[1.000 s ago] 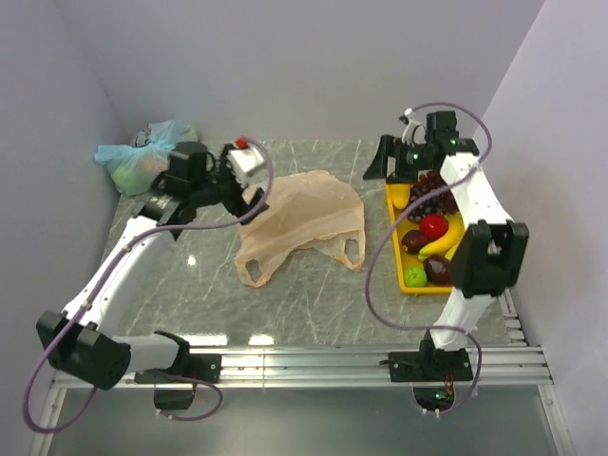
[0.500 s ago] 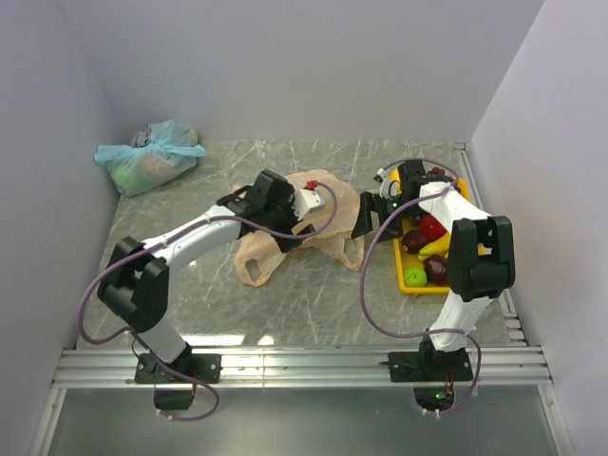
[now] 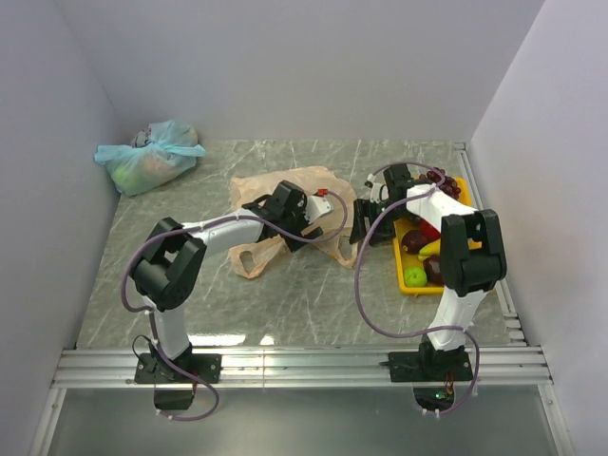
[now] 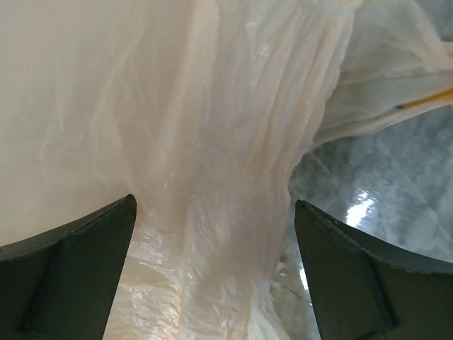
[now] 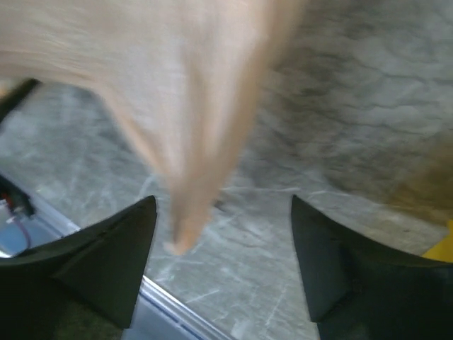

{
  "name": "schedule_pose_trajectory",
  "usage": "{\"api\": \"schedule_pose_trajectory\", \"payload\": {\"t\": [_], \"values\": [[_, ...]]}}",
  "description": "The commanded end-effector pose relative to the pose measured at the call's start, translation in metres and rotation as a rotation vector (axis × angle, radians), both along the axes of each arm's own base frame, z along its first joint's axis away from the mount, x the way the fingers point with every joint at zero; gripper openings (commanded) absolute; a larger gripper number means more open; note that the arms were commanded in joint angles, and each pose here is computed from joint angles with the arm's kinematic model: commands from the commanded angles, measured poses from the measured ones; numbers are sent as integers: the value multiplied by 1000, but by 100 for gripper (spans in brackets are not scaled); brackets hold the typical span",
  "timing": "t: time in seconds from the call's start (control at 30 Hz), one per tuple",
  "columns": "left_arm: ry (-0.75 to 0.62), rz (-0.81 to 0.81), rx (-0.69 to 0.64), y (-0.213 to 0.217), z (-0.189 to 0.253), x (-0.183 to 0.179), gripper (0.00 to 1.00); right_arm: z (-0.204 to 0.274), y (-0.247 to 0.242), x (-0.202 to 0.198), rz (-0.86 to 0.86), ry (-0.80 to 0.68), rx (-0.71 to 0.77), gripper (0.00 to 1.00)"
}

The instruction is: Place the fake fruits into the plastic bag and tie a complex knot

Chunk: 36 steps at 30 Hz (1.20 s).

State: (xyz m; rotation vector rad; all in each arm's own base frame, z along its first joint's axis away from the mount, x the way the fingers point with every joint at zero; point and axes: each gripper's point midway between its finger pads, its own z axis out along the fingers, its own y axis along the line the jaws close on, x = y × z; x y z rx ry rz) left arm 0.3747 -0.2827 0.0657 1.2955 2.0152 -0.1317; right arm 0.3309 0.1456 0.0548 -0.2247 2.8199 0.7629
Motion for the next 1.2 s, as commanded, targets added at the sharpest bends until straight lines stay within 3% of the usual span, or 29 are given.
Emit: {"api": "schedule_pose_trajectory", "payload": {"t": [0.0, 0.13, 0.17, 0.2, 0.23, 0.27, 0.3, 0.33, 0.4, 0.57, 0.67, 0.73, 0.8, 0.83, 0.87, 0.97, 1.1, 1.13, 1.17], "values": [[-140, 36, -41, -9, 38, 29, 99, -14, -9, 13, -29, -30, -77, 66], [-167, 47, -64, -2, 56, 28, 99, -15, -15, 26, -27, -63, -133, 41], [-158, 39, -68, -1, 58, 26, 93, -10, -14, 32, -22, -85, -136, 28], [-155, 36, -72, 0, 61, 25, 87, -10, -15, 34, -17, -92, -147, 22], [-153, 40, -81, 0, 67, 25, 64, -7, -16, 39, -13, -108, -156, 15], [-150, 55, -83, 2, 68, 27, 49, 0, -16, 47, -11, -136, -164, 5], [-125, 67, -73, 7, 65, 25, 39, 3, -16, 51, -9, -145, -165, 1], [-110, 88, -91, 6, 69, 30, 17, 6, -18, 56, 13, -170, -175, 0], [-61, 162, -101, 20, 67, 36, 0, 20, -16, 66, 39, -217, -180, 0], [64, 258, -279, 41, 113, 44, 0, 58, -18, 106, 142, -414, -238, 0], [210, 232, -416, 36, 144, 14, 0, 90, -14, 145, 159, -532, -260, 0], [322, 241, -510, 27, 157, -9, 0, 116, -3, 171, 161, -608, -214, 4], [473, 311, -608, 18, 159, -27, 0, 132, 10, 188, 144, -654, -154, 19], [521, 342, -634, 15, 156, -32, 0, 155, 19, 199, 131, -710, -107, 30], [541, 369, -671, 11, 158, -30, 0, 167, 24, 206, 104, -734, -76, 59], [612, 501, -759, 10, 155, -22, 0, 206, 28, 215, -2, -754, 42, 85], [541, 499, -938, 6, 184, 0, 0, 233, 17, 169, -155, -564, 295, 87], [531, 485, -955, 5, 188, 1, 0, 200, 13, 151, -192, -450, 307, 87], [512, 471, -974, 4, 192, 2, 0, 216, 4, 132, -210, -455, 348, 88]]}}
